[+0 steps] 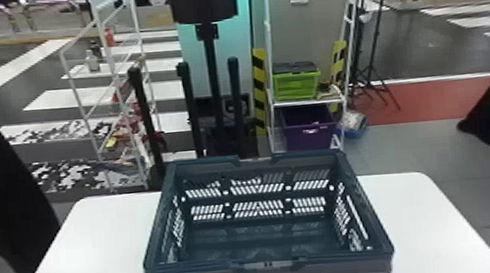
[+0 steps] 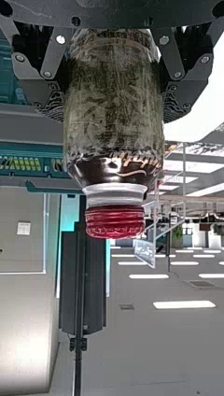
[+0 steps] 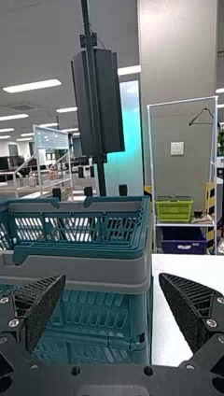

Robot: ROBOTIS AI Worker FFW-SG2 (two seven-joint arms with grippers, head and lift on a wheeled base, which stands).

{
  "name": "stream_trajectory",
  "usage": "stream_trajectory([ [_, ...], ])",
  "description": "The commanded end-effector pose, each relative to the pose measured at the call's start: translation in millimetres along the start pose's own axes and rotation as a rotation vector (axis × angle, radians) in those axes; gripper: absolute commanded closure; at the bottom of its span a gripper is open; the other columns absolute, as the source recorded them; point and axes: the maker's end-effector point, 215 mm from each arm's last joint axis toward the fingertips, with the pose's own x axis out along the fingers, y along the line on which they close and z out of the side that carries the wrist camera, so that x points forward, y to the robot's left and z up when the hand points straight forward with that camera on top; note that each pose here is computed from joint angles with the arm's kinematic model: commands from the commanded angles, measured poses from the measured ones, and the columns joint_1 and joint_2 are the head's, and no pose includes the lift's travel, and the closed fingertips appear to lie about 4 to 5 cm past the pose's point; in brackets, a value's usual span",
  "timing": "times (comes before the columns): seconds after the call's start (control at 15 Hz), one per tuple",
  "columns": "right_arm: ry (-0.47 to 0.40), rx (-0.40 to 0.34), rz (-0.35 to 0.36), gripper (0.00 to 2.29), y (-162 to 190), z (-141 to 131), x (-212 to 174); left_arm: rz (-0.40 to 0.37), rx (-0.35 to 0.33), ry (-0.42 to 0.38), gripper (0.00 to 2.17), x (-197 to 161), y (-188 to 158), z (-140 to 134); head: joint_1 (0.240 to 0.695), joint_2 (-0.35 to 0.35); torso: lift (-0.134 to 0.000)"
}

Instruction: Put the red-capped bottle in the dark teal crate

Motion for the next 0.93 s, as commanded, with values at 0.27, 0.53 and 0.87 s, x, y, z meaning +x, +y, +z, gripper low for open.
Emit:
stream_trajectory([
  [0.27, 0.0, 0.002, -0.001, 0.15, -0.2, 0.0, 0.0, 0.0, -0.001, -0.001, 1.91, 0.1, -0.1, 0.8, 0.499, 0.0, 0.0],
  [0.53, 0.0, 0.002, -0.001, 0.15, -0.2, 0.0, 0.0, -0.001, -0.001, 0.0, 1.91, -0.2, -0.8, 0.0, 0.499, 0.0, 0.0],
  [0.87, 0.003, 0.002, 0.001, 0.15, 0.6, -0.9, -1.3, -0.003, 0.049, 0.002, 1.91, 12.0, 2.2, 25.2, 0.499, 0.0, 0.0],
])
